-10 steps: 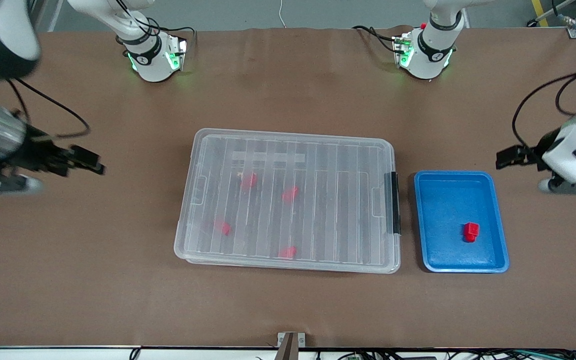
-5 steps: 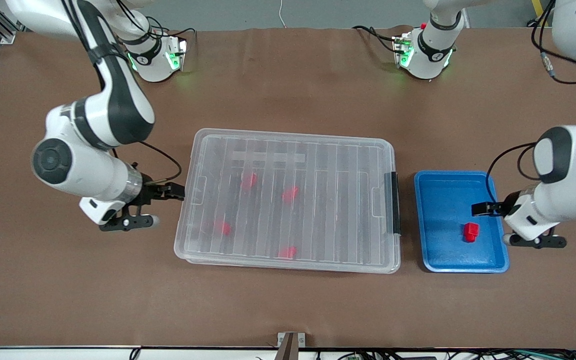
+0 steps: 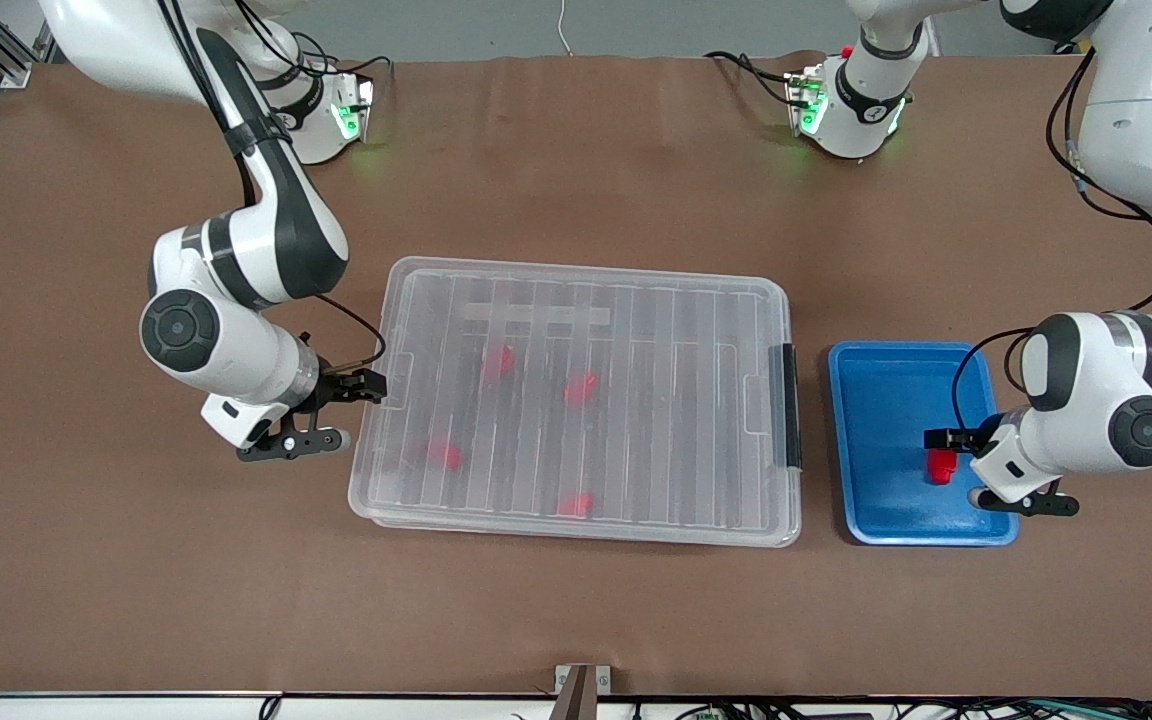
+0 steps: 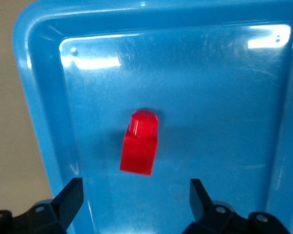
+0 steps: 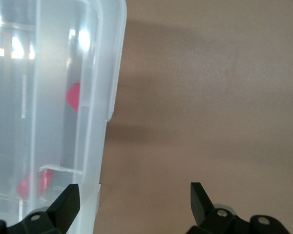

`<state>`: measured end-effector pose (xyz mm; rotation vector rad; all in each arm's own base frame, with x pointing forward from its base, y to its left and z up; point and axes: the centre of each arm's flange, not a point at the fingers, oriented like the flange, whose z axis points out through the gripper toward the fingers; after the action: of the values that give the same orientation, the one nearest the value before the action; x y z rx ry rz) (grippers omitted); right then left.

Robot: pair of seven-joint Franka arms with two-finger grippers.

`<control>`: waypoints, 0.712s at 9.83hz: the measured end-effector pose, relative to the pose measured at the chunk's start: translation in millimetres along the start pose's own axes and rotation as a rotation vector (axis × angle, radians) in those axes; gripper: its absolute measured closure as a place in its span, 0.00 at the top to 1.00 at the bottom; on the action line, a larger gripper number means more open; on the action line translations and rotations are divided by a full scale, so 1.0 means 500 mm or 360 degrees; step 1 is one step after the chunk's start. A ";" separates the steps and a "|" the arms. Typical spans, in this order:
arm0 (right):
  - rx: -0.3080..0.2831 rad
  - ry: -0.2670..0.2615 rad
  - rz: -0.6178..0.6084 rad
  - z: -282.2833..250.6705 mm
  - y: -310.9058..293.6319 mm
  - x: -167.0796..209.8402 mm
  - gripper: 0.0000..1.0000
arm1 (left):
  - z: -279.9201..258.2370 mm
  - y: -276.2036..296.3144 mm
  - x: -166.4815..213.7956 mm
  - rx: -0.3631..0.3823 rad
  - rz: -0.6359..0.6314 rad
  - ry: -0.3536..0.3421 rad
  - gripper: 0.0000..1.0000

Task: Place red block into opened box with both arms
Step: 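Lower the left gripper to the red block while the right gripper reaches the lid, then grasp the red block with the left gripper while the right gripper slides the lid open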

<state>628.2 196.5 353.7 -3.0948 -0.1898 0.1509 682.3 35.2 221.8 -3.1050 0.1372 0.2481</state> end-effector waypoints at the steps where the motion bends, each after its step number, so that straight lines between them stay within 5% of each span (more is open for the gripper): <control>1: 0.0000 0.0001 -0.0004 0.005 -0.003 0.000 1.00 | 0.033 0.000 0.005 -0.0013 0.0000 -0.0002 0.93; 4: -0.0004 -0.0006 0.0000 0.013 0.001 0.000 1.00 | 0.081 0.005 0.012 0.0033 0.0054 -0.0003 0.75; 6: -0.0007 -0.0006 0.0000 0.013 0.003 0.001 1.00 | 0.081 0.010 0.016 0.0034 0.0065 0.0006 0.43; 7: -0.0014 -0.0005 0.0000 0.013 0.006 0.001 1.00 | 0.074 0.010 0.020 0.0041 0.0069 0.0021 0.35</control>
<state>628.6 193.7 347.2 -3.1038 -0.1909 0.1551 686.1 30.7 183.8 -3.0811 0.2062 0.2252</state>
